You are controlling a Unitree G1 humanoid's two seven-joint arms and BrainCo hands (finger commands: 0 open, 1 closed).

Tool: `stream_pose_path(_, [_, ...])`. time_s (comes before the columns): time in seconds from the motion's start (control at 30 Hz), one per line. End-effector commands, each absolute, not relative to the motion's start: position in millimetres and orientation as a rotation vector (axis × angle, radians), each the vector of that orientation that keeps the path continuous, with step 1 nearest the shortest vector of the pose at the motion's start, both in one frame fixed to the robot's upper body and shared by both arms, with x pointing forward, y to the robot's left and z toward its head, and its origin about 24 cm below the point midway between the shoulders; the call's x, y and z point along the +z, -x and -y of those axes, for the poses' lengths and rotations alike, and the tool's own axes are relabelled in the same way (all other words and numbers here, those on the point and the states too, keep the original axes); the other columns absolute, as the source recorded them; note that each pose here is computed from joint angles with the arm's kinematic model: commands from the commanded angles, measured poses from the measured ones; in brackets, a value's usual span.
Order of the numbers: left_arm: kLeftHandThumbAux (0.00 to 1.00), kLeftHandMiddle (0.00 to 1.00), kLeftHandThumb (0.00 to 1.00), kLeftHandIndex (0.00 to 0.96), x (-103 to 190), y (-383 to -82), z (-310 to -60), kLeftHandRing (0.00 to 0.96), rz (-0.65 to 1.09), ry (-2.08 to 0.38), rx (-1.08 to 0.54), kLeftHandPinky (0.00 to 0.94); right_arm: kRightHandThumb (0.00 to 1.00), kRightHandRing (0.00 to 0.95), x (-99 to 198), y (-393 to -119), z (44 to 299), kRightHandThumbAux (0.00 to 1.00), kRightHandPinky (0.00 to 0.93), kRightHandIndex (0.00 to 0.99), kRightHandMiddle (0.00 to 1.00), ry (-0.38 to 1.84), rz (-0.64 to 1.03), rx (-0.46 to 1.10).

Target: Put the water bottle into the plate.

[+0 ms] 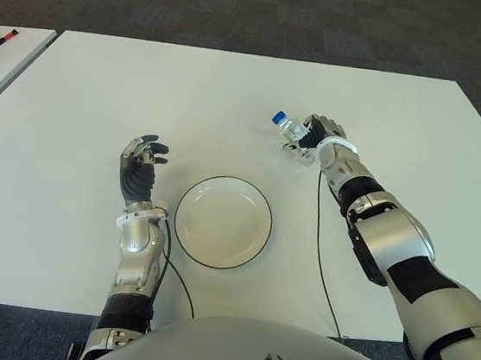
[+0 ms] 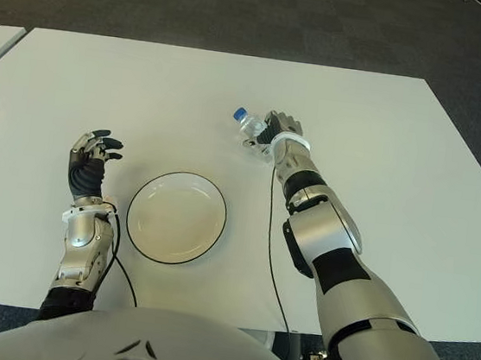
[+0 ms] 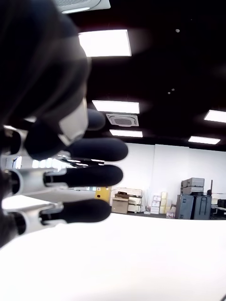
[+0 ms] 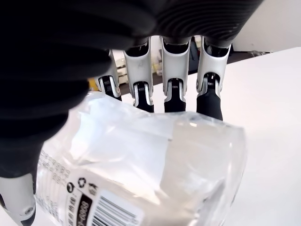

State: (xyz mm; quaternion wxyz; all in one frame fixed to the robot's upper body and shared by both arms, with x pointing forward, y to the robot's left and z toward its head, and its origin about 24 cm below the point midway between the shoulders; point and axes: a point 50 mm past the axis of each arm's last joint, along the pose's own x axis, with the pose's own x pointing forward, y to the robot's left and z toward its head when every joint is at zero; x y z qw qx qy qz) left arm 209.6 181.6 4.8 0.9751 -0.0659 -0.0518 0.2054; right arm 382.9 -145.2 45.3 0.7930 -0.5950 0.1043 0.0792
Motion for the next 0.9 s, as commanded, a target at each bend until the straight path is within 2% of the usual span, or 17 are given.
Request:
stream_pose_path(0.03, [0.659, 0.506, 0.943, 0.378, 2.3, -208.4, -171.6, 0.481, 0.089, 0.176, 0.41, 0.496, 0.953, 0.529, 45.0, -382.5, 144.9, 0.658, 0.827, 0.382, 0.504, 1.222, -0.224, 0.139])
stream_pose_path(0.2, [0.658, 0.506, 0.943, 0.379, 1.9, -208.4, -172.5, 0.481, 0.087, 0.176, 0.412, 0.498, 0.954, 0.532, 39.4, -379.1, 149.4, 0.658, 0.844, 0.383, 0.508, 1.138, -0.249, 0.11])
stream_pose_path(0.43, [0.659, 0.507, 0.943, 0.377, 1.8, -208.5, -174.4, 0.482, 0.087, 0.174, 0.418, 0.5, 0.954, 0.533, 27.1, -369.3, 153.1, 0.658, 0.842, 0.384, 0.508, 0.803, -0.286, 0.081])
stream_pose_path(0.5, [0.659, 0.507, 0.943, 0.376, 2.4, -208.8, -175.0, 0.482, 0.089, 0.169, 0.419, 0.498, 0.954, 0.533, 33.1, -365.8, 150.4, 0.657, 0.843, 0.386, 0.508, 0.676, -0.247, 0.067])
stream_pose_path(0.6, [0.659, 0.508, 0.943, 0.376, 2.7, -209.1, -175.8, 0.481, 0.09, 0.162, 0.419, 0.492, 0.955, 0.532, 38.2, -361.9, 148.8, 0.656, 0.846, 0.39, 0.508, 0.602, -0.226, 0.06])
stream_pose_path(0.63, [0.659, 0.509, 0.943, 0.376, 2.7, -209.2, -176.0, 0.481, 0.09, 0.16, 0.418, 0.495, 0.921, 0.664, 39.3, -361.0, 148.0, 0.661, 0.856, 0.401, 0.52, 0.584, -0.224, 0.058])
stream_pose_path(0.67, [0.659, 0.509, 0.943, 0.375, 2.8, -209.5, -176.3, 0.481, 0.09, 0.156, 0.416, 0.496, 0.899, 0.749, 40.2, -360.1, 147.4, 0.665, 0.864, 0.408, 0.528, 0.565, -0.223, 0.057])
stream_pose_path(0.77, [0.659, 0.509, 0.943, 0.376, 2.6, -209.9, -176.8, 0.48, 0.09, 0.151, 0.415, 0.495, 0.873, 0.852, 41.5, -357.5, 146.8, 0.668, 0.871, 0.418, 0.536, 0.54, -0.223, 0.058])
stream_pose_path(0.9, [0.659, 0.509, 0.943, 0.377, 2.4, -210.6, -177.4, 0.48, 0.091, 0.146, 0.41, 0.495, 0.863, 0.888, 43.6, -353.2, 146.2, 0.67, 0.868, 0.422, 0.537, 0.515, -0.216, 0.059])
